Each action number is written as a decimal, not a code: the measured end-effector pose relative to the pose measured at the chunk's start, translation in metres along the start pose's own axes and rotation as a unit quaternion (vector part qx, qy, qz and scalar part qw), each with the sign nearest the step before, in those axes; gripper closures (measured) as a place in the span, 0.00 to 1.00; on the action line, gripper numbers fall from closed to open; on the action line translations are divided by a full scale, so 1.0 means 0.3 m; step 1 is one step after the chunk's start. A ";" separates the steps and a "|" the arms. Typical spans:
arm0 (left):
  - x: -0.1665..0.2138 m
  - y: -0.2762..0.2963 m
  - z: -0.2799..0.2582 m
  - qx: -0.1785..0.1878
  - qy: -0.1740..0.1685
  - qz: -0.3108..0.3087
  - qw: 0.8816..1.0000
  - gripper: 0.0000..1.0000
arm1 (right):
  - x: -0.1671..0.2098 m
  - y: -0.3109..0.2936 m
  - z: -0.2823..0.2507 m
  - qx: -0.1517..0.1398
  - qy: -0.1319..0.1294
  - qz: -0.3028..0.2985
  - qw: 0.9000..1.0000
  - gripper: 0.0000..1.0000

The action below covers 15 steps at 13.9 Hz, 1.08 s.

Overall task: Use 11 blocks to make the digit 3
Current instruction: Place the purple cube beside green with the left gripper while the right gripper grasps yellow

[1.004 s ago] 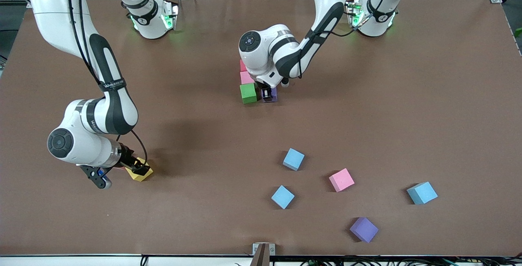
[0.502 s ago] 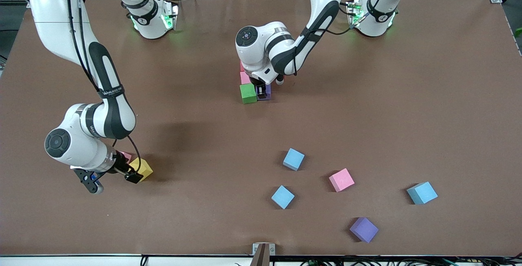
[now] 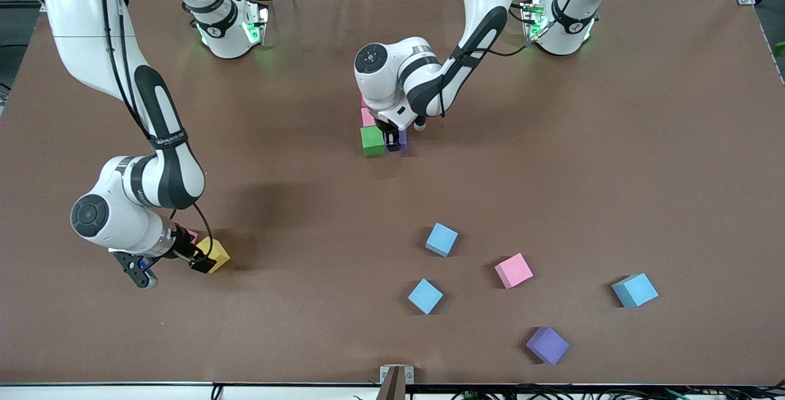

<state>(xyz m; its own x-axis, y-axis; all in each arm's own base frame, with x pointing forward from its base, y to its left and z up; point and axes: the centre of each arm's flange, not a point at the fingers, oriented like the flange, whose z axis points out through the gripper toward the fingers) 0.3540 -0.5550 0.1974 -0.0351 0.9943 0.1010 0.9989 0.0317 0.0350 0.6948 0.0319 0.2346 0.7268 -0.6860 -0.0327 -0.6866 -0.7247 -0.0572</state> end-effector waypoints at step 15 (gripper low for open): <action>-0.028 -0.067 -0.127 -0.001 0.027 0.037 0.999 0.00 | 0.001 0.004 0.085 -0.002 0.006 -0.001 1.000 0.00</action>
<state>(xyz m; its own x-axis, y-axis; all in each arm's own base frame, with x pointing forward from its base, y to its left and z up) 0.3331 -0.5678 0.2338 0.0371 0.9870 0.1562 0.9987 -0.0420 0.0280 0.6945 0.0324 0.2091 0.7275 -0.6858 -0.0208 -0.6857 -0.7259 -0.0539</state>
